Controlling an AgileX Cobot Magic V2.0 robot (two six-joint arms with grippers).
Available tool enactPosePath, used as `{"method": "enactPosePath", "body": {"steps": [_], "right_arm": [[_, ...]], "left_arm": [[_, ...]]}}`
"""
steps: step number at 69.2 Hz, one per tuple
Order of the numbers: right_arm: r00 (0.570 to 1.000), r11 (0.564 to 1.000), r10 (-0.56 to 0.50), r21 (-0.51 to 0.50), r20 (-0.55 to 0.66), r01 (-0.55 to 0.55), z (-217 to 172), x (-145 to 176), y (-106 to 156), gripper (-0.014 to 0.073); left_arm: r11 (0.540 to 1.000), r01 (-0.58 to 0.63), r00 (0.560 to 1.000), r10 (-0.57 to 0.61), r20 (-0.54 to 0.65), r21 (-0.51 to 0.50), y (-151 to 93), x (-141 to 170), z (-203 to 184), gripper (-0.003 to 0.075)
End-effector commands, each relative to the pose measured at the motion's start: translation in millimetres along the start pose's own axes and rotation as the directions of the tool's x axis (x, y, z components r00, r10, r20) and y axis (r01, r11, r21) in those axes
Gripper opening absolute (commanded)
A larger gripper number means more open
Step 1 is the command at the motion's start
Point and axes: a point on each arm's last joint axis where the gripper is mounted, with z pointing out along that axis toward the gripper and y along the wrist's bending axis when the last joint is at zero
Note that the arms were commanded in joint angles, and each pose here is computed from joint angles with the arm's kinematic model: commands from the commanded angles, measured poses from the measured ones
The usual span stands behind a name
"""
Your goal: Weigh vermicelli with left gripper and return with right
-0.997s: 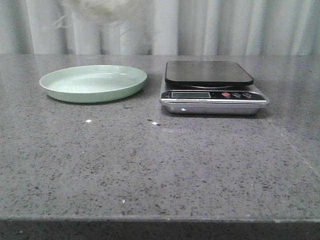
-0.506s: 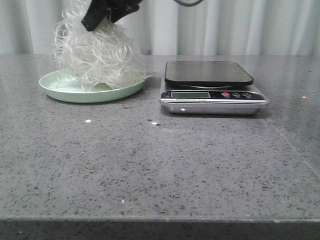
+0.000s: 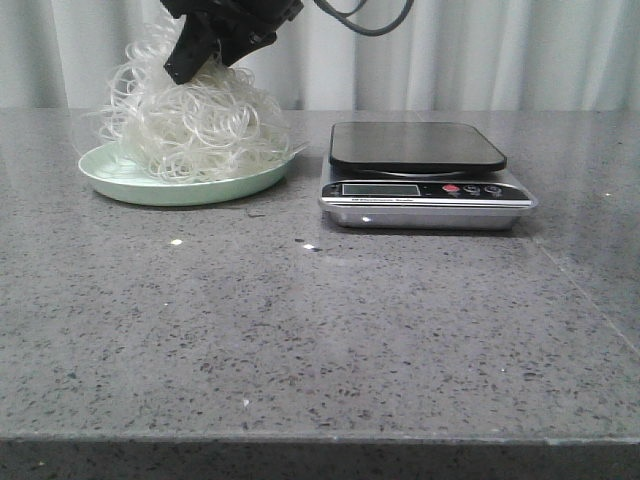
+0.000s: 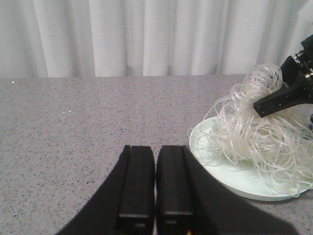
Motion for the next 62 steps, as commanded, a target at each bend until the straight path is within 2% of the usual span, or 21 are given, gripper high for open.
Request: {"method": "enactPosePath", "body": {"steps": [1, 4, 8, 26, 42, 50, 62], "right_arm": [[0.990, 0.999, -0.024, 0.042, 0.137, 0.018, -39.2, -31.5, 6.2, 0.0420], [0.990, 0.999, -0.023, 0.043, 0.138, 0.018, -39.8, -31.8, 6.4, 0.0477], [0.990, 0.999, -0.025, 0.041, 0.139, 0.020, -42.0, -32.7, 7.2, 0.0498], [0.984, 0.998, -0.048, 0.053, 0.171, 0.040, -65.1, -44.0, 14.2, 0.0496], [0.973, 0.995, -0.071, 0.086, 0.218, 0.054, -103.5, -57.0, 19.0, 0.0489], [0.968, 0.991, -0.085, 0.116, 0.237, 0.059, -124.7, -60.9, 17.4, 0.0414], [0.967, 0.988, -0.074, 0.147, 0.246, 0.038, -156.2, -60.9, 10.2, 0.0162]], "left_arm": [[1.000, 0.016, 0.996, -0.015, 0.090, -0.015, 1.0, -14.9, -2.0, 0.0136], [1.000, 0.016, 0.996, -0.015, 0.090, -0.015, 1.0, -14.9, -2.0, 0.0136], [1.000, 0.016, 0.996, -0.015, 0.090, -0.015, 1.0, -14.9, -2.0, 0.0136], [1.000, 0.016, 0.996, -0.015, 0.090, -0.015, 1.0, -14.9, -2.0, 0.0136], [1.000, 0.016, 0.996, -0.015, 0.090, -0.015, 1.0, -14.9, -2.0, 0.0136], [1.000, 0.016, 0.996, -0.015, 0.089, -0.015, 1.0, -14.7, -1.9, 0.0136], [1.000, 0.016, 0.996, -0.015, 0.088, -0.014, 1.0, -14.7, -1.9, 0.0136]]}}
